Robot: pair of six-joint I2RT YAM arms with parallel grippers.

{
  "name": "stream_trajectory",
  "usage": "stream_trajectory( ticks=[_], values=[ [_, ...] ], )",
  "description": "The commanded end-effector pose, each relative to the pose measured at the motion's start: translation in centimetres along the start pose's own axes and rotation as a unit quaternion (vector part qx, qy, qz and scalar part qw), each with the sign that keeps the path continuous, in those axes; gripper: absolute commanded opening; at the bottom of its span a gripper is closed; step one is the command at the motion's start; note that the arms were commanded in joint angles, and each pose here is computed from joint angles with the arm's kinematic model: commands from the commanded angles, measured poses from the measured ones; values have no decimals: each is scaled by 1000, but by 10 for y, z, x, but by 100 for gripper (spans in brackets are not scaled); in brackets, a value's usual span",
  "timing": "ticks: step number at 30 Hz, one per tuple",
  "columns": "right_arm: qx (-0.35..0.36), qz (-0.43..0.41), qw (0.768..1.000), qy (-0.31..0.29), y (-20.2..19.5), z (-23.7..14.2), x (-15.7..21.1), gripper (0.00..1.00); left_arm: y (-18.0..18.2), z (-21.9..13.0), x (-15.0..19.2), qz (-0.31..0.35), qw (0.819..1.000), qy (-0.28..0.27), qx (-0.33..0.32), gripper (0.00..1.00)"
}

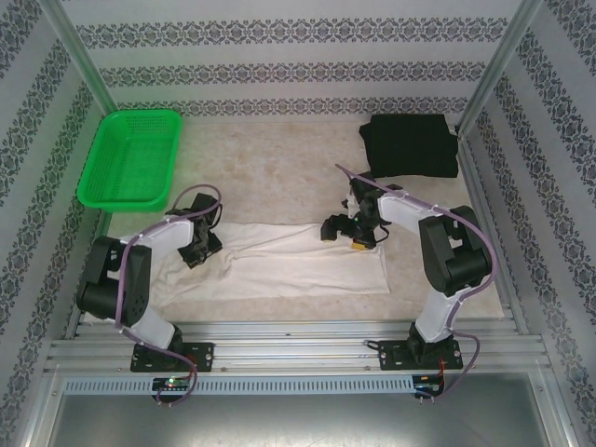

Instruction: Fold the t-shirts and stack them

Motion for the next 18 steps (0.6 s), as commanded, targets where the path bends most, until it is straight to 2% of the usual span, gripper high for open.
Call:
stream_trajectory(
  ticks=[1,13,18],
  values=[
    [50,63,997,13,-30,17,14,95,-28,14,-25,23,999,-23,39,55],
    [50,127,990,44,-41,35,60,96,-125,48,-114,106,990,-32,86,55],
    [55,163,984,34,-47,35,83,97,-158,69,-136,123,986,-20,109,55]
  ],
)
Point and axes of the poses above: each hand's point on the last joint's axis, 136 mm out from that joint toward the fingers, its own z axis out along the fingers, its own y axis along the line the jaws close on, x = y × z, the point moved 5 cm from there along -z, back along the fingers, and after that the axes turned 10 degrees about z, right-handed, at the moved point
